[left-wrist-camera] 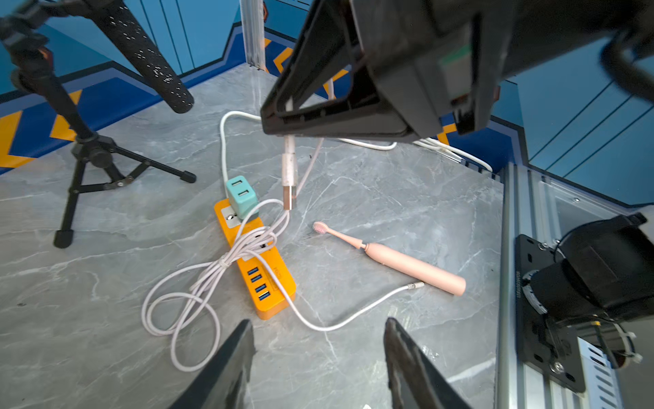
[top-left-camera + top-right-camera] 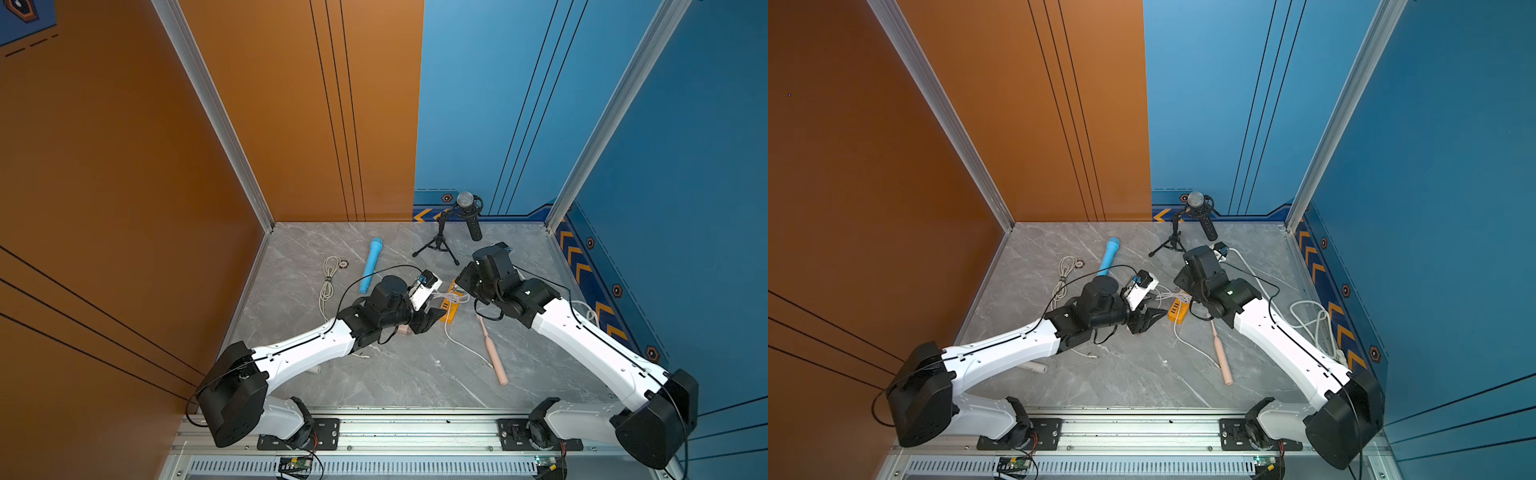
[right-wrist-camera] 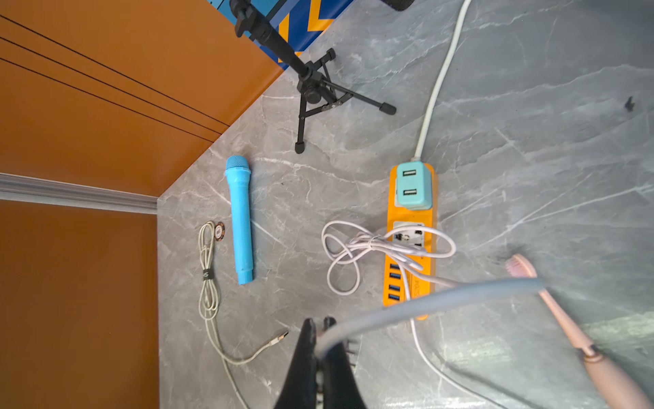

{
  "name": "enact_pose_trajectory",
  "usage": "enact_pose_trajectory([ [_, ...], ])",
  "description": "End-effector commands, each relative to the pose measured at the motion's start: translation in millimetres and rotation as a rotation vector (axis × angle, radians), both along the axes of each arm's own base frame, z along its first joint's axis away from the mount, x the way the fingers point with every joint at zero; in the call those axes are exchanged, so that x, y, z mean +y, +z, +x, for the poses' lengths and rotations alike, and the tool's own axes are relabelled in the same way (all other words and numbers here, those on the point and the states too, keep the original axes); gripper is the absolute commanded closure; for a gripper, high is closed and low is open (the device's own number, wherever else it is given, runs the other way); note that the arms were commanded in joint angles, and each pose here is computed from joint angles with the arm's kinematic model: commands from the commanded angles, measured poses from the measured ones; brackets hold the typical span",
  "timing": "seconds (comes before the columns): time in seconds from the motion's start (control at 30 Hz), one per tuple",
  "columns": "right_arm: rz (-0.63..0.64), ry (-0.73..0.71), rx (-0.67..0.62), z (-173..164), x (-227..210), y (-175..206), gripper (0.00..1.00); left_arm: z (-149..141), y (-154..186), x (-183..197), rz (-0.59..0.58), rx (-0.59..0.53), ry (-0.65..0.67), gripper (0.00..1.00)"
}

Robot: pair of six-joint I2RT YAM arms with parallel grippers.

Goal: Charge the electric toothbrush
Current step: Adjust the charging cable.

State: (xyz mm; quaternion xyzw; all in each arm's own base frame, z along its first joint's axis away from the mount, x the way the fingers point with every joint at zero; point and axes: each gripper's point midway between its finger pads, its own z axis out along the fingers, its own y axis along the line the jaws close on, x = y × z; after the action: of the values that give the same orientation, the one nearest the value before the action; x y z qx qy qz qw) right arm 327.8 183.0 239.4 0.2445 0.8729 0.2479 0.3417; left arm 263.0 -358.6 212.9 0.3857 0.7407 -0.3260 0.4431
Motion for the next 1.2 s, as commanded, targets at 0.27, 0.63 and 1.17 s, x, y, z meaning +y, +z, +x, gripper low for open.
enact_pose_trajectory([
  [0.27, 0.063, 0.072, 0.084, -43.2, 17.6, -0.7, 1.0, 3.1, 13.2, -28.2, 0.004, -0.05, -0.024, 0.59],
  [0.63, 0.068, 0.088, 0.064, -52.3, 13.6, 4.8, 1.0, 3.2, 3.3, -31.2, 0.03, -0.051, -0.024, 0.89],
  [1.17, 0.052, 0.081, 0.11, -56.7, 5.6, -6.7, 1.0, -5.3, 23.8, -43.5, 0.013, -0.117, -0.063, 0.85],
])
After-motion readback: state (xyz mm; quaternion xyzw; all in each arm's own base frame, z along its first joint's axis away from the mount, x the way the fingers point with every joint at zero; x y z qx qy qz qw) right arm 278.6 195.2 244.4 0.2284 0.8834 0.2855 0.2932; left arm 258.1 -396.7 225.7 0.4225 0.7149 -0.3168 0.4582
